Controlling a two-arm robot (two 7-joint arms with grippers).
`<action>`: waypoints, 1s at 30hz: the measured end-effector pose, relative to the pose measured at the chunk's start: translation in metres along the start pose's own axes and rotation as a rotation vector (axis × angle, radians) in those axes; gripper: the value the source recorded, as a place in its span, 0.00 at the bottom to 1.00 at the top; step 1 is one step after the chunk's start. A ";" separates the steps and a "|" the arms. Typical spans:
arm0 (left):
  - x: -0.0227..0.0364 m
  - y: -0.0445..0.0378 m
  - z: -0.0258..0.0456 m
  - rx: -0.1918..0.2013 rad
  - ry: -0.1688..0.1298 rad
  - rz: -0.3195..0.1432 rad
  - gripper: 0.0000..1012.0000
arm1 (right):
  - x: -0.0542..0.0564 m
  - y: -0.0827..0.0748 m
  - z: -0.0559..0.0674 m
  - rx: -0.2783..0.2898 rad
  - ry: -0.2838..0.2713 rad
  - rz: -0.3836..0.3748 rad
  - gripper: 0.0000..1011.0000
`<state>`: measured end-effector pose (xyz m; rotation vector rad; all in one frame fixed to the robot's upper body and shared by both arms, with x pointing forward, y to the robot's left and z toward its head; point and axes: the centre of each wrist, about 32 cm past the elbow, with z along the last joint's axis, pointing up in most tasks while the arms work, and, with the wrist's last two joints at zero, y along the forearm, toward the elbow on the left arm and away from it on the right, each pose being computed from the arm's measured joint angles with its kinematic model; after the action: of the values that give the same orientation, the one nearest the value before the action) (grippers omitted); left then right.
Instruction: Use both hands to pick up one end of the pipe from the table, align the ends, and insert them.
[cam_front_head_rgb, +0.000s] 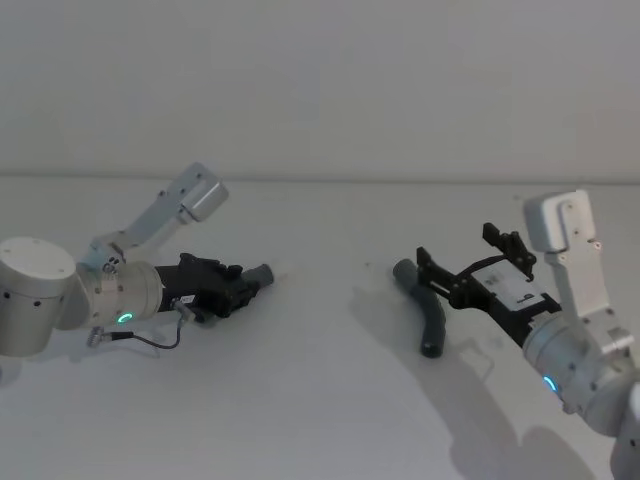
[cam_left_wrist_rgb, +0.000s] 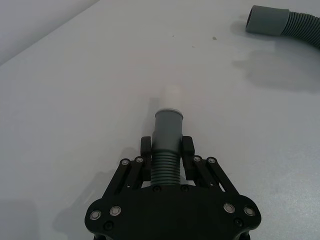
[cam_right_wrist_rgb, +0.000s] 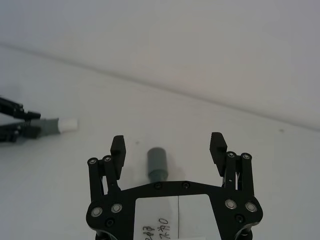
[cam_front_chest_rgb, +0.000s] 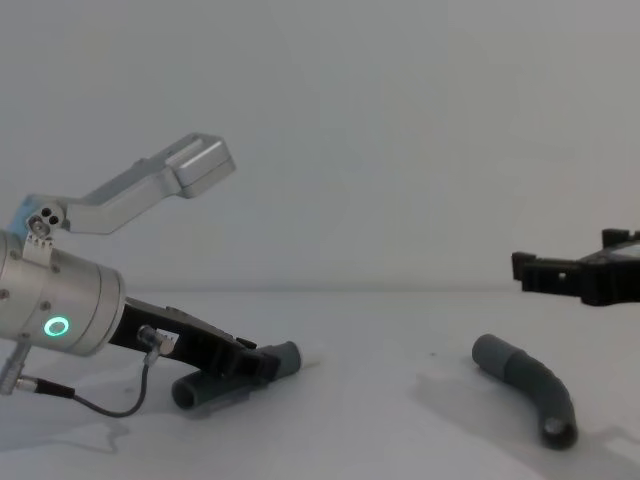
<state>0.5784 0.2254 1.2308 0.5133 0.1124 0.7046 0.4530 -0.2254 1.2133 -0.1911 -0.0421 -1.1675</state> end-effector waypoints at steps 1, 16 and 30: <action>0.0000 0.0000 0.0000 0.000 0.000 0.000 0.34 | -0.002 0.002 0.003 -0.022 -0.006 0.005 0.99; 0.0000 0.0000 0.0000 0.000 0.000 0.000 0.34 | -0.018 0.019 0.017 -0.177 0.022 0.021 0.99; 0.0000 0.0000 0.0000 0.000 0.000 0.000 0.34 | -0.018 0.030 0.012 -0.246 0.069 0.026 0.99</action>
<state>0.5784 0.2255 1.2308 0.5133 0.1124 0.7046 0.4743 -0.1958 1.2190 -0.3673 0.1650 -1.1506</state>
